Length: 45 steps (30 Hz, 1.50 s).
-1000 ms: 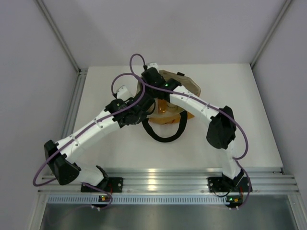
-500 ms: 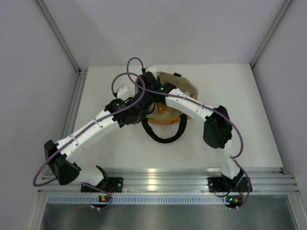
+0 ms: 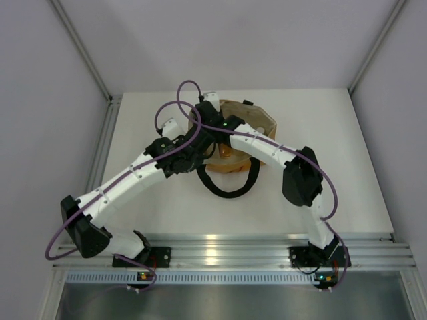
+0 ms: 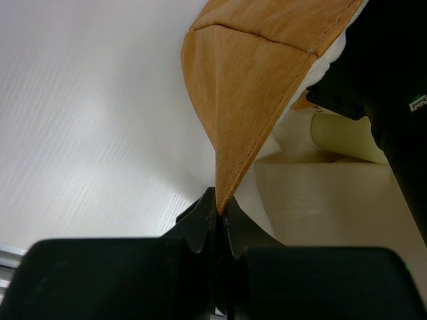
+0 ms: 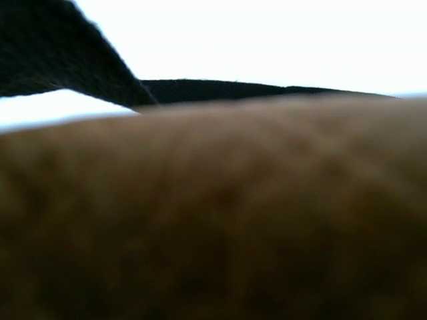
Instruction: Take the personal care products out of the canvas bag
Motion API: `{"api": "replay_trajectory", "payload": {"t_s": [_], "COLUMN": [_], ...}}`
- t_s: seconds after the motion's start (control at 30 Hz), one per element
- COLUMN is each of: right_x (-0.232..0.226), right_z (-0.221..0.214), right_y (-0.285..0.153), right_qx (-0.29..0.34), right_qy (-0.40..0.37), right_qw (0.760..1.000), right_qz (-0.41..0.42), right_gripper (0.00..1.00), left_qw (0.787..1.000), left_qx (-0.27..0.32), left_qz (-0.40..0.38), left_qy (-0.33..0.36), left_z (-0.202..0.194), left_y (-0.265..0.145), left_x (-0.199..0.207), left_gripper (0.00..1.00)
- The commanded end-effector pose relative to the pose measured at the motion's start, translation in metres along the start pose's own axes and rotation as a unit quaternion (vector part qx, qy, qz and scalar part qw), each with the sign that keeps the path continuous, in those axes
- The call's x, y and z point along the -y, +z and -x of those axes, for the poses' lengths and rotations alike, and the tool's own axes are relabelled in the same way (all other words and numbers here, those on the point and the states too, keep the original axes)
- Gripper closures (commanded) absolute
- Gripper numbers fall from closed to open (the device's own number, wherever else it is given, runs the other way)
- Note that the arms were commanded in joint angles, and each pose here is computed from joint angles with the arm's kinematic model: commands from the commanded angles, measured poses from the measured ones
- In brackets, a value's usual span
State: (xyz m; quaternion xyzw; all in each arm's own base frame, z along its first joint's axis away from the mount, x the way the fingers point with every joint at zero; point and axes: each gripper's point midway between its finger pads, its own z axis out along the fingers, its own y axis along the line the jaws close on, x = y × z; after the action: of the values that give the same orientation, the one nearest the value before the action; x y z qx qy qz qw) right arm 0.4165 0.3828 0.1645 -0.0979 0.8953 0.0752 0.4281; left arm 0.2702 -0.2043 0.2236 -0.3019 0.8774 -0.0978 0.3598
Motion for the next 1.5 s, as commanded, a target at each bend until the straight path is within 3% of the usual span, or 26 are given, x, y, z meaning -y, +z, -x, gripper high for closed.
{"api": "replay_trajectory", "payload": {"t_s": [0.0, 0.17, 0.37, 0.83, 1.17, 1.47], "right_x": [-0.004, -0.008, -0.002, 0.013, 0.038, 0.082], "right_z": [0.011, 0.066, 0.1, 0.13, 0.159, 0.166], "right_y": [-0.012, -0.059, -0.104, -0.179, -0.277, -0.335], "right_qx": [0.012, 0.071, 0.11, 0.16, 0.212, 0.234], "right_qy": [0.014, 0.045, 0.054, 0.052, 0.055, 0.077], "right_qw": [1.0, 0.996, 0.991, 0.981, 0.964, 0.959], "right_qz": [0.003, 0.033, 0.059, 0.1, 0.154, 0.141], "right_gripper": [1.0, 1.0, 1.0, 1.0, 1.0, 1.0], "left_qw": [1.0, 1.0, 1.0, 1.0, 1.0, 1.0], "left_qx": [0.021, 0.022, 0.023, 0.028, 0.024, 0.024], "left_qz": [-0.007, -0.006, -0.006, 0.0, 0.004, 0.005], "left_qy": [0.001, 0.0, -0.003, -0.006, 0.005, 0.011], "left_z": [0.013, 0.013, 0.014, 0.013, 0.01, 0.009], "left_y": [-0.01, -0.009, -0.01, -0.009, -0.007, -0.006], "left_x": [-0.005, -0.006, -0.007, -0.017, -0.018, -0.02], "left_gripper": [1.0, 1.0, 1.0, 1.0, 1.0, 1.0]}}
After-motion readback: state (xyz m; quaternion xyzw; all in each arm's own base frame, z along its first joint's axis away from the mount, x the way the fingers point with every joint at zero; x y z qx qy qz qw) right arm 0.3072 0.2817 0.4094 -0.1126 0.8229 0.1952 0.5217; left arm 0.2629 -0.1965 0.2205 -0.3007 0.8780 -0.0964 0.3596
